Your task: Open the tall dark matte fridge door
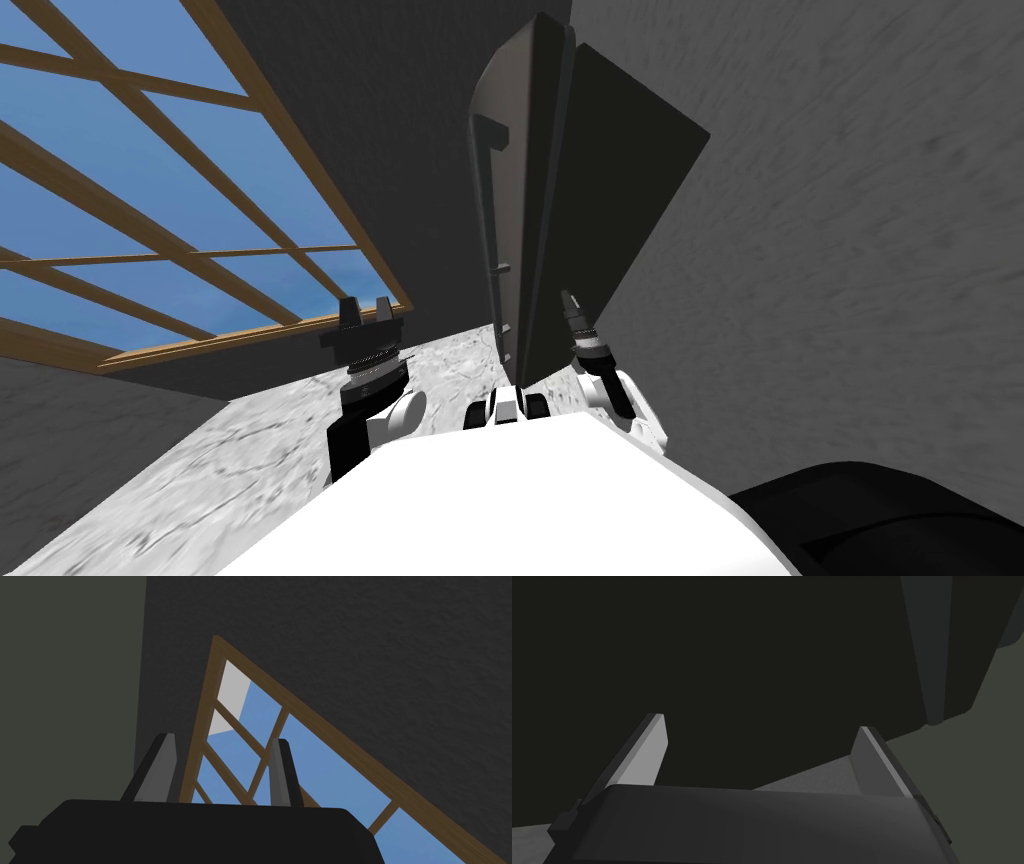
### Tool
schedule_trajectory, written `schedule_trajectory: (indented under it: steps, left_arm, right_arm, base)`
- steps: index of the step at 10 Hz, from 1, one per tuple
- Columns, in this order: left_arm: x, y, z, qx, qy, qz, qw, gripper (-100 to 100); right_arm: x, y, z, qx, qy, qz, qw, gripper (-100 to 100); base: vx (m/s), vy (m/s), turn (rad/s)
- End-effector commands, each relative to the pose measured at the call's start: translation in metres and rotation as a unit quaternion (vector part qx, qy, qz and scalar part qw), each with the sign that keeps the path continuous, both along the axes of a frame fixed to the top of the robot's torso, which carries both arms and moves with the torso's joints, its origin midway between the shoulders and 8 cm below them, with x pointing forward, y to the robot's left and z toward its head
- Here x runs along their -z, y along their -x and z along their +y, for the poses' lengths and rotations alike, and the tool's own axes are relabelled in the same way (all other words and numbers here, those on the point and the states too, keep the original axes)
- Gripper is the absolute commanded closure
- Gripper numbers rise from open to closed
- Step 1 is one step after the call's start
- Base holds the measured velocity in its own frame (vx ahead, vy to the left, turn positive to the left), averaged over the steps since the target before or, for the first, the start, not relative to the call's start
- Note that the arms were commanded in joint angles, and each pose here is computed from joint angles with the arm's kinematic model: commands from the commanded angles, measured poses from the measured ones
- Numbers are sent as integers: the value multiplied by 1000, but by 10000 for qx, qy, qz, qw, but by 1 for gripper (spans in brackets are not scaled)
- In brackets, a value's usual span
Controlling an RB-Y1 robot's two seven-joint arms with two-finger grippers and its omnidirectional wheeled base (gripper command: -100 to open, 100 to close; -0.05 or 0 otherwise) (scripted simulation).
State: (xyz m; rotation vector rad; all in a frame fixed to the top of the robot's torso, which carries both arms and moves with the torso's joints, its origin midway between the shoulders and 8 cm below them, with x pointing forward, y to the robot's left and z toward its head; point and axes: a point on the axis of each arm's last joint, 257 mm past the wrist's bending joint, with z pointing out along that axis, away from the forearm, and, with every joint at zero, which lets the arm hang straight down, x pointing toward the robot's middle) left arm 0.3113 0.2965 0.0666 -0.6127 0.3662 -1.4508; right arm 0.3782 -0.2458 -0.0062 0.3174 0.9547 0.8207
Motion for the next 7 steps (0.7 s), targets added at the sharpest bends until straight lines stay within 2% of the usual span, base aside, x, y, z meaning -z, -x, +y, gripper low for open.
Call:
schedule_trajectory:
  steps: [1, 3, 7]
  left_arm:
    - [0, 0, 0, 0, 0, 0, 10000, 0]
    - [0, 0, 0, 0, 0, 0, 10000, 0]
    - [0, 0, 0, 0, 0, 0, 10000, 0]
  right_arm:
    - [-5, -2, 2, 224, 484, -121, 9985, -100]
    - [-9, -3, 3, 420, 896, -235, 9948, -100]
    - [-17, -6, 5, 843, 1725, -483, 9802, -100]
  base:
    - [22, 13, -13]
    - [21, 14, -18]
    - [21, 21, -15]
